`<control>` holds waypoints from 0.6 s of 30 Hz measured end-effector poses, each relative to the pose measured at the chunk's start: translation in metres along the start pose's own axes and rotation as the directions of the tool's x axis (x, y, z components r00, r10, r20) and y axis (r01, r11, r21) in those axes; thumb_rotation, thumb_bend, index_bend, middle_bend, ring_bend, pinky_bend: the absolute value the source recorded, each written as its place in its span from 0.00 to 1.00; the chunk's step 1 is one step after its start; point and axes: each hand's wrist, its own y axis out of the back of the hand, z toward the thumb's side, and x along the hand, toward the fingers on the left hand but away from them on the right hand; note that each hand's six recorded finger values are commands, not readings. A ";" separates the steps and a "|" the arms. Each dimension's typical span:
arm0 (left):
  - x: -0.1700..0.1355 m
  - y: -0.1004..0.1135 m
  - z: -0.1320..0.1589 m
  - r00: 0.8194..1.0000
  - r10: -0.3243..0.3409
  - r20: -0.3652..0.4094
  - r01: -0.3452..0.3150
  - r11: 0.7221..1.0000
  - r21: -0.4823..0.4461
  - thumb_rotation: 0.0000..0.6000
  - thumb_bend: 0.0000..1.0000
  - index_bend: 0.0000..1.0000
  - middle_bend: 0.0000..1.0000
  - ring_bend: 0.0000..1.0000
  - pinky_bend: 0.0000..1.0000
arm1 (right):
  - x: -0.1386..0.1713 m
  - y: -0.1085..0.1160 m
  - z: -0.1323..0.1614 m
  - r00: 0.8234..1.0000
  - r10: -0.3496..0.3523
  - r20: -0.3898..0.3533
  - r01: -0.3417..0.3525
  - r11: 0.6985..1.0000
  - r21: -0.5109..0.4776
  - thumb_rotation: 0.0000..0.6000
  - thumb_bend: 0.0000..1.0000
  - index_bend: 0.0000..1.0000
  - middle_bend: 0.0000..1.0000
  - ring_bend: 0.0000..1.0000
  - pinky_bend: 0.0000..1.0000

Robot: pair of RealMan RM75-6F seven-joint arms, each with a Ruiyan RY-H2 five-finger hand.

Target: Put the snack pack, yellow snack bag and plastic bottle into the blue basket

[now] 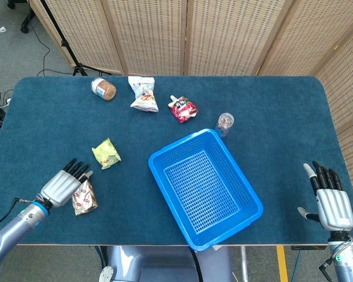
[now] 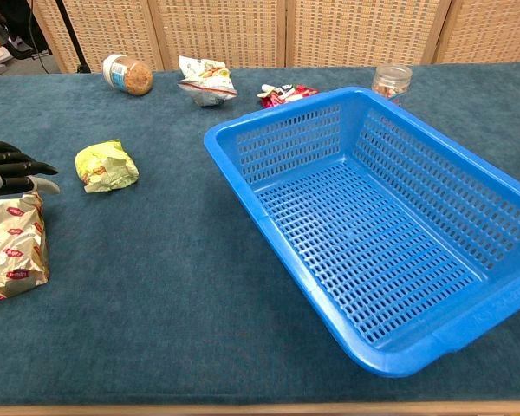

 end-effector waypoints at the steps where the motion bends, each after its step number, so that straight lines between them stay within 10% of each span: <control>1: 0.001 0.000 0.002 1.000 -0.002 0.004 0.002 1.000 0.001 1.00 0.03 0.00 0.00 0.00 0.00 | 0.000 0.000 0.000 1.000 0.000 0.001 0.000 1.000 -0.001 1.00 0.10 0.00 0.00 0.00 0.02; 18: 0.011 -0.013 0.023 1.000 0.005 0.028 -0.005 1.000 0.018 1.00 0.13 0.30 0.04 0.12 0.19 | 0.001 0.003 -0.002 1.000 -0.007 0.004 0.007 1.000 -0.011 1.00 0.10 0.00 0.00 0.00 0.02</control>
